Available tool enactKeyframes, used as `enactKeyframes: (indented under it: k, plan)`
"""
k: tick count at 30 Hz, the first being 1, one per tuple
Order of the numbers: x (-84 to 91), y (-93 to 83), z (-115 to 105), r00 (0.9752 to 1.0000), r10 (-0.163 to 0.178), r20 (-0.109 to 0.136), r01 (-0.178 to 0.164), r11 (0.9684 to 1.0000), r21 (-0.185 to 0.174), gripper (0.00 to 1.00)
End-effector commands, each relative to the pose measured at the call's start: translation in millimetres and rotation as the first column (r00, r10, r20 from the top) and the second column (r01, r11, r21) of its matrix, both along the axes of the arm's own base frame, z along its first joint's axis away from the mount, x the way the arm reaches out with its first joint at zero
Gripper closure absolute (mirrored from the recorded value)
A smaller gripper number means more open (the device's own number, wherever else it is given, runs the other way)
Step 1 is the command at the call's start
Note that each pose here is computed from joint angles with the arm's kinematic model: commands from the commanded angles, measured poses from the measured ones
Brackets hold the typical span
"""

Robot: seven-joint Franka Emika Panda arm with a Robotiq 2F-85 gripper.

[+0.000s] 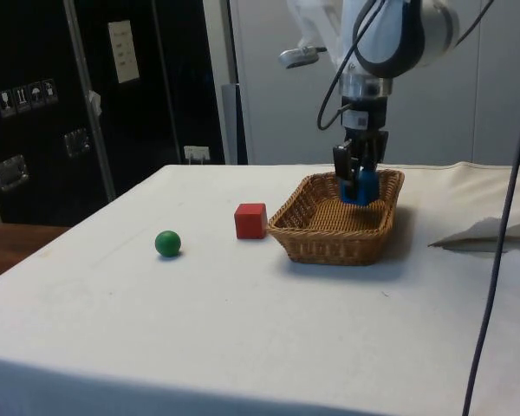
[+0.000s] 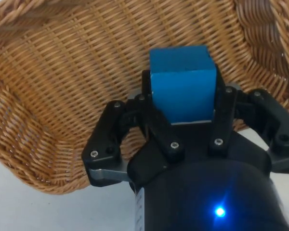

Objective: Place all non-red objects into the basket.

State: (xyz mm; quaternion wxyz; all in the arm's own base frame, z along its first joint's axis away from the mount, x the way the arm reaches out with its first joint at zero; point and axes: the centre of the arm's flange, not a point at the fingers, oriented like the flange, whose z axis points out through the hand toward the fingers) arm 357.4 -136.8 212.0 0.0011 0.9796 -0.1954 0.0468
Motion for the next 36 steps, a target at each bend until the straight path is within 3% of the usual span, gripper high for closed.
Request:
enactKeyframes:
  k: [1,2,3,7,9,10,11,19,27,28,35,36]
  plan:
    - [0.9,-0.2,-0.3,1.0,-0.001,-0.001,0.001,1.0,-0.002,0.91]
    - [2.8,2.2,2.4,0.9999,-0.006,0.011,0.006,1.0,0.004,0.91]
    - [3.6,1.7,2.0,0.9999,-0.008,0.01,0.008,1.0,0.002,0.74]
    - [4.6,1.9,1.6,0.9999,-0.009,0.008,0.009,1.0,0.0,0.35]
    - [4.9,1.7,1.6,0.9999,-0.01,0.008,0.01,0.9999,0.0,0.11]
    - [4.4,-0.4,-0.7,1.0,-0.007,-0.002,0.007,1.0,-0.007,0.03]
    - [4.9,1.7,1.6,0.9999,-0.01,0.008,0.01,0.9999,0.0,0.03]
    - [4.8,-0.5,-0.4,1.0,-0.008,-0.001,0.008,0.9999,-0.008,0.0]
    - [10.3,16.6,13.7,0.9995,0.002,0.032,-0.003,0.9997,0.023,0.0]
    - [13.1,17.6,13.3,0.9997,0.0,0.025,-0.001,0.9999,0.014,0.0]
    - [22.6,40.8,30.5,0.9984,0.027,0.05,-0.029,0.9989,0.036,0.0]
    - [17.2,41.4,29.1,0.9979,0.028,0.059,-0.031,0.9984,0.048,0.0]
